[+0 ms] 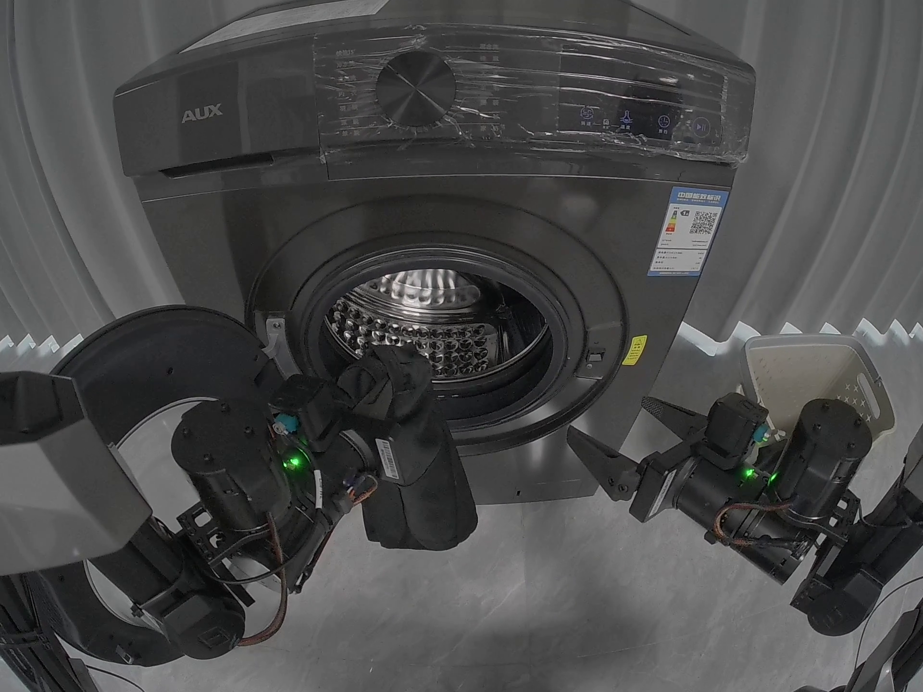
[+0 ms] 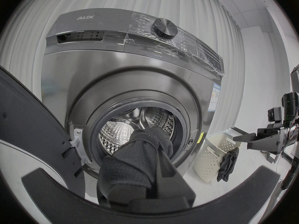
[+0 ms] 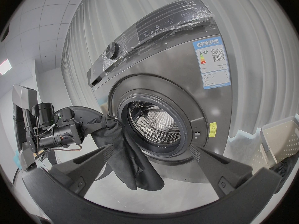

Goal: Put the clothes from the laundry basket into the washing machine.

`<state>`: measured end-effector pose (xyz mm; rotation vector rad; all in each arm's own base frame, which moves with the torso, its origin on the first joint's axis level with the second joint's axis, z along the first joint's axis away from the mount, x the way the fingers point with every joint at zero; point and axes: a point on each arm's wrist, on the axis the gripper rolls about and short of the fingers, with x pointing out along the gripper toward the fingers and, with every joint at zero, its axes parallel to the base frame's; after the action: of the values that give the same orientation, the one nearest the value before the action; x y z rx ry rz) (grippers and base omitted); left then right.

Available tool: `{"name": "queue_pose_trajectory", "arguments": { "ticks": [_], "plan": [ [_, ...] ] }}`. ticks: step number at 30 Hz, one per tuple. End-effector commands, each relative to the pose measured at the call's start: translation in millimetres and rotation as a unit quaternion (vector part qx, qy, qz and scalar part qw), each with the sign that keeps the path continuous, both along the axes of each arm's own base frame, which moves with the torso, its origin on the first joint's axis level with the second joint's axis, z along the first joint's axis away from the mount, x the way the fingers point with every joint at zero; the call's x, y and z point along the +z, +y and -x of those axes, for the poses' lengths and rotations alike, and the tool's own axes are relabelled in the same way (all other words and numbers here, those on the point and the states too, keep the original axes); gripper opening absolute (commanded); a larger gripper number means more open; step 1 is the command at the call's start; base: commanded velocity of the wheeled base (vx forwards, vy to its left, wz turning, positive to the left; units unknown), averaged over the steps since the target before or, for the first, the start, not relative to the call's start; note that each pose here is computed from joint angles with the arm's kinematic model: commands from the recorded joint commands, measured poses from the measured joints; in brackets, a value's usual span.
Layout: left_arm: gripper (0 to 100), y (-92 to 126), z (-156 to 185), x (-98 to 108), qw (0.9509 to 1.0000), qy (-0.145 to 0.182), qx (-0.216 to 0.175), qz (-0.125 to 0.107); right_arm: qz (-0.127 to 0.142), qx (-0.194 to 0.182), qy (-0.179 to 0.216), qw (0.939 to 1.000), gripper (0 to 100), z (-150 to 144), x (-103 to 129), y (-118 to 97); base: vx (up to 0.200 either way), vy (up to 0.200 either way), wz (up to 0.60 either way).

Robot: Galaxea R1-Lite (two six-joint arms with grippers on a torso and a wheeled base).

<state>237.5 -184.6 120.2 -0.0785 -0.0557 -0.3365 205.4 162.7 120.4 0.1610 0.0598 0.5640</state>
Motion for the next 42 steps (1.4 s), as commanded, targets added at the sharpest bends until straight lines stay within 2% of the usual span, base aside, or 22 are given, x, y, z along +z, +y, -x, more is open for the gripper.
{"name": "queue_pose_trajectory", "arguments": {
  "ticks": [1,13,42],
  "plan": [
    [0,-2.2,-0.1,-1.8,1.0,0.003,-0.003,0.003,0.0,0.002,0.001,1.0,100,0.6,-0.4,1.1,0.0,0.0,0.0],
    [0,-4.9,-4.0,-8.4,0.9999,0.011,-0.003,-0.002,0.0,0.004,0.001,1.0,100,1.1,-0.4,1.7,0.183,0.0,0.0],
    [0,-6.7,-6.3,-14.8,0.9998,0.018,-0.002,-0.007,0.002,0.011,0.005,0.9999,100,2.3,-2.8,4.9,0.007,0.0,0.0]
  ]
}}
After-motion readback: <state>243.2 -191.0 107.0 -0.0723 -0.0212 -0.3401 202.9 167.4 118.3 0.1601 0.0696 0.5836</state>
